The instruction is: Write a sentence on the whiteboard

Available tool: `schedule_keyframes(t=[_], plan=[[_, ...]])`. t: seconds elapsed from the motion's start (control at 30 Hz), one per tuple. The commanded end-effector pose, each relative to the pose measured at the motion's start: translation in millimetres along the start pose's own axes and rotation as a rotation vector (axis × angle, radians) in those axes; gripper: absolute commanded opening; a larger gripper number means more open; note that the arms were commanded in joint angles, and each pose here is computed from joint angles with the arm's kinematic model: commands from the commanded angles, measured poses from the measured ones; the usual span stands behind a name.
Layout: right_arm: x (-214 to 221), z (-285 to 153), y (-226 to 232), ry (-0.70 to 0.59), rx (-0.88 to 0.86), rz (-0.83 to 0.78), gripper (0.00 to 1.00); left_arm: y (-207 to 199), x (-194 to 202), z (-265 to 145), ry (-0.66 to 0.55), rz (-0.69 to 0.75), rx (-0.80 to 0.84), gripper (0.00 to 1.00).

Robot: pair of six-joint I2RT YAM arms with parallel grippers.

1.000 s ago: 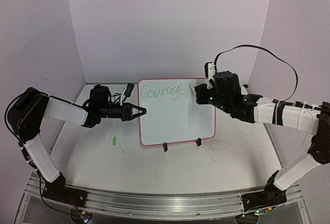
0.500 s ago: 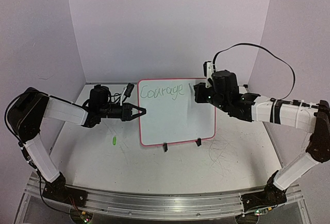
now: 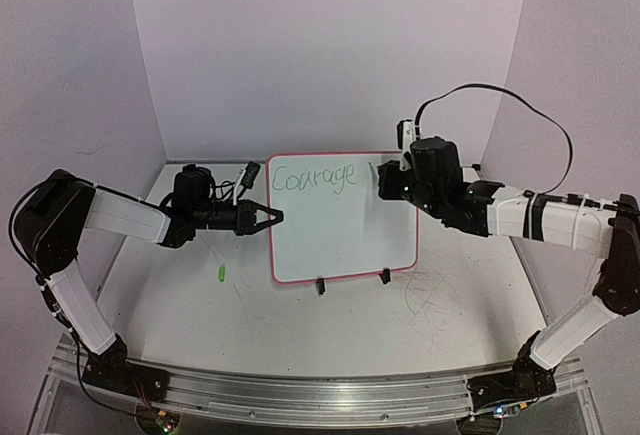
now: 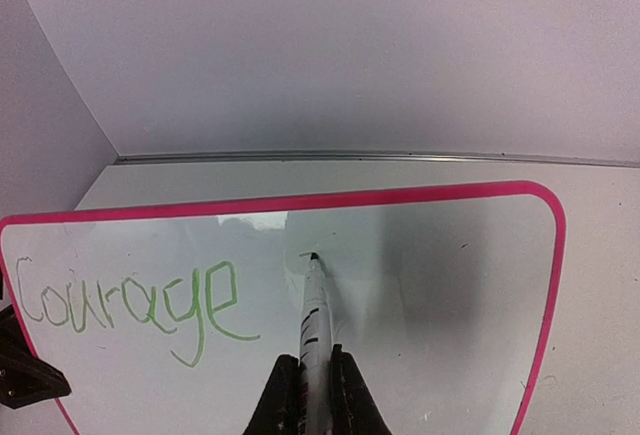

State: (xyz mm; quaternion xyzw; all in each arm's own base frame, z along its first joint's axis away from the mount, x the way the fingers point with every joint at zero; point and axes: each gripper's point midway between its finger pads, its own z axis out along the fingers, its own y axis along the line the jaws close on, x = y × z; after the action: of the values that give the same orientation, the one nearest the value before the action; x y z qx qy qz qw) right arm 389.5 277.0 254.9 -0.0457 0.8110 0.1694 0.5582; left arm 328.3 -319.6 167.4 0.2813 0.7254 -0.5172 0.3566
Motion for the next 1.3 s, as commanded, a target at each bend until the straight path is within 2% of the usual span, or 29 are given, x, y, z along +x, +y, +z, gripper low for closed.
schedule_keyframes(t=[0.0,0.1,0.23,0.6,1.27], plan=[[-19.5,-10.4,0.9,-0.043,-0.012,0.02,0.0,58.0,4.4,-10.9,-0.008,-0.033,-0.26,0.0],[-32.5,-21.3,11.2,-0.077,-0.079,0.024,0.0,58.0,4.2,-10.8,-0.008,-0.035,-0.26,0.0],[-31.4,-28.1,7.2,-0.083,-0.078,0.038,0.0,57.5,3.7,-11.2,-0.009,-0.033,-0.261,0.0],[-8.6,-10.0,4.3,-0.012,-0.043,0.029,0.0,58.2,3.6,-9.6,-0.007,-0.038,-0.255,0.0],[-4.6,2.0,3.5,-0.002,-0.016,0.014,0.0,58.0,4.1,-7.8,-0.002,-0.04,-0.245,0.0]])
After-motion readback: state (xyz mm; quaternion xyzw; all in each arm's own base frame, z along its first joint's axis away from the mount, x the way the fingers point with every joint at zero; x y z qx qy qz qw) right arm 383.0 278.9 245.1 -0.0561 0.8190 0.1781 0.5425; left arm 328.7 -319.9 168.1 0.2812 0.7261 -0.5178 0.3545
